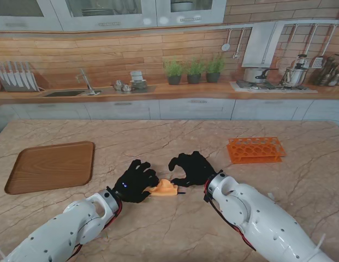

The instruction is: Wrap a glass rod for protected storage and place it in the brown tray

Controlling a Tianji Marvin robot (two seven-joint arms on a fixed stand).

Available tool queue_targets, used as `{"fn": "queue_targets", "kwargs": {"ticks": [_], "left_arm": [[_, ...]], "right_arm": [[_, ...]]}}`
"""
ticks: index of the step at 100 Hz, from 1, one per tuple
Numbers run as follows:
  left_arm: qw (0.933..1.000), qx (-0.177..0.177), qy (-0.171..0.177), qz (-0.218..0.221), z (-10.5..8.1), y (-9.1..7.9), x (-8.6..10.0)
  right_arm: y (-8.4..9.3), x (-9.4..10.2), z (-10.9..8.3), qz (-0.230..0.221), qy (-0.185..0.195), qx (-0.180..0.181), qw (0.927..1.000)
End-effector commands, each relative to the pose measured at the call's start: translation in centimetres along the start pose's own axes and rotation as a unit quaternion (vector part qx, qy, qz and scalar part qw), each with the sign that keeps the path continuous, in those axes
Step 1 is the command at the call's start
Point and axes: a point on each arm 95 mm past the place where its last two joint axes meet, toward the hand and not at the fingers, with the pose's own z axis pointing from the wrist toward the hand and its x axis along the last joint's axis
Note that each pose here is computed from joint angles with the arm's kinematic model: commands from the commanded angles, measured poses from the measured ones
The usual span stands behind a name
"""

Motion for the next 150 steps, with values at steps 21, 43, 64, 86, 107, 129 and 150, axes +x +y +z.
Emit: {"fn": "queue_targets", "kwargs": {"ticks": [21,43,64,86,107,129,150], "left_arm": [[0.9999,-0.008,0.006,0.009,-0.7,0.2,0.3],[0.9997,-0.021,0.013,0.005,-1.0,0.4,0.7],[0.9994,-0.028,0.020,0.003,-1.3,0.4,0.9],[0.9993,-0.031,0.020,0.007,-1.7,0.4,0.8],[0.9990,-0.038,0.024,0.005,-2.1,0.3,0.7],[0.9985,-0.045,0.030,0.013,-2.5,0.0,0.6],[0.9986,-0.039,0.030,0.021,-2.9,-0.6,0.5]], "right_arm": [[0.3,0.6,0.7,0.022,-0.010,-0.011,0.9996],[0.4,0.3,1.6,0.010,-0.018,-0.017,0.9996],[-0.2,0.5,2.4,-0.002,-0.011,0.006,0.9999],[-1.0,1.1,2.8,-0.013,0.009,0.035,0.9993],[-1.0,1.6,2.7,-0.034,0.049,0.035,0.9977],[-0.4,1.8,2.4,-0.060,0.079,0.018,0.9949],[-0.3,1.8,2.2,-0.071,0.081,0.020,0.9940]]}}
